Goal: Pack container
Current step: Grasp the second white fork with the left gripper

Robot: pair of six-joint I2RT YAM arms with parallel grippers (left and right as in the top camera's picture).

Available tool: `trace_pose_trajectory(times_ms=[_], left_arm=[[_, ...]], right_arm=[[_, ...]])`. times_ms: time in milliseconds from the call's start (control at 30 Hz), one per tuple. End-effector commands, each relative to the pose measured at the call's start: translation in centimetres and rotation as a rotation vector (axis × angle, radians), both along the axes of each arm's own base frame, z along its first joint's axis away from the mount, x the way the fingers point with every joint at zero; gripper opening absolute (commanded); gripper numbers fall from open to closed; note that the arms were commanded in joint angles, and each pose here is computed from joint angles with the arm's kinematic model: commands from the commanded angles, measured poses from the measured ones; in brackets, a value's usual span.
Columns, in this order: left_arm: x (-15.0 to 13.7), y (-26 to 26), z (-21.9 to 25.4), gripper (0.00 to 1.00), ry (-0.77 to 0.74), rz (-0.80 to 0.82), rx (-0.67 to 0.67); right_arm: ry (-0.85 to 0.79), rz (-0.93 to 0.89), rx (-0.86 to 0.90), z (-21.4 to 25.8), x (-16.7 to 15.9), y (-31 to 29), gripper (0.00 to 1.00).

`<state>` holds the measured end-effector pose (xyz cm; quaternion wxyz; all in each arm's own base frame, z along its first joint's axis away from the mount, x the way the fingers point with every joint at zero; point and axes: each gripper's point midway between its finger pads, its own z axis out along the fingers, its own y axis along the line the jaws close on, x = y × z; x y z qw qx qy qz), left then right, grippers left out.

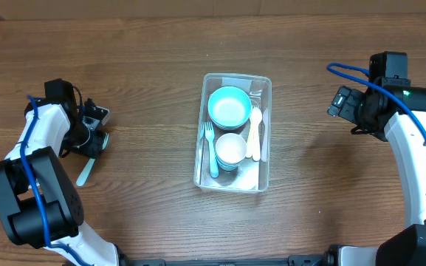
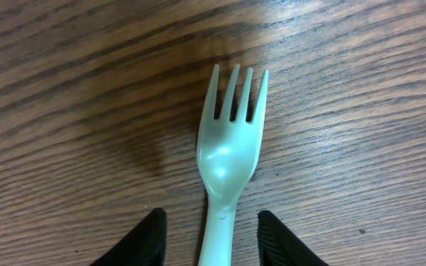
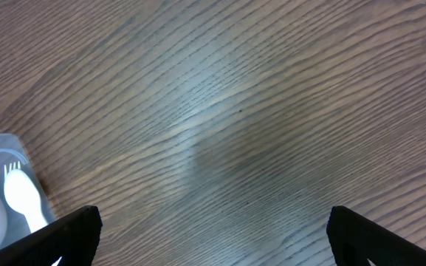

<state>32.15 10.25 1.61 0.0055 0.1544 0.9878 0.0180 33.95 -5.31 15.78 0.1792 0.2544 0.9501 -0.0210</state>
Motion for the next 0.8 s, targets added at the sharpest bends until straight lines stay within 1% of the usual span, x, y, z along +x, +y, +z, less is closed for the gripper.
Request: trace_pose_trajectory(times_ms=[0, 133, 200, 400, 500, 600, 733, 767], left_arm=[[-1.1, -0.3, -1.4, 0.43, 0.050, -0.024, -0.010], [-1.9, -0.5, -2.7, 0.45, 0.094, -0.009, -0.023], [-2.0, -0.6, -3.2, 0.44, 0.107, -0.001, -0.027], [-2.1, -0.6, -3.7, 0.24, 0.124, 0.004, -0.032], [-1.6, -0.7, -3.4, 0.24, 0.111, 0.022, -0.027], [-0.8, -1.0, -2.7, 0.17, 0.100, 0.021, -0.023], [0.8, -1.8, -1.3, 0.12, 0.078, -0.007, -0.015], [1.0, -2.0, -1.0, 0.08, 0.076, -0.013, -0.014]], right_arm=[[-0.046, 0.000, -0.013, 1.5, 0.4, -0.2, 1.00], [-0.046, 0.000, -0.013, 1.5, 0.4, -0.2, 1.00], [-0.046, 0.000, -0.013, 1.5, 0.4, -0.2, 1.00], [-0.046, 0.000, -0.013, 1.5, 0.4, -0.2, 1.00], [-0.046, 0.000, -0.013, 1.5, 0.4, -0.2, 1.00], [-0.046, 0.000, -0.013, 1.5, 0.4, -0.2, 1.00], [-0.046, 0.000, -0.013, 1.5, 0.4, -0.2, 1.00], [-0.046, 0.000, -0.013, 1.5, 0.4, -0.2, 1.00]])
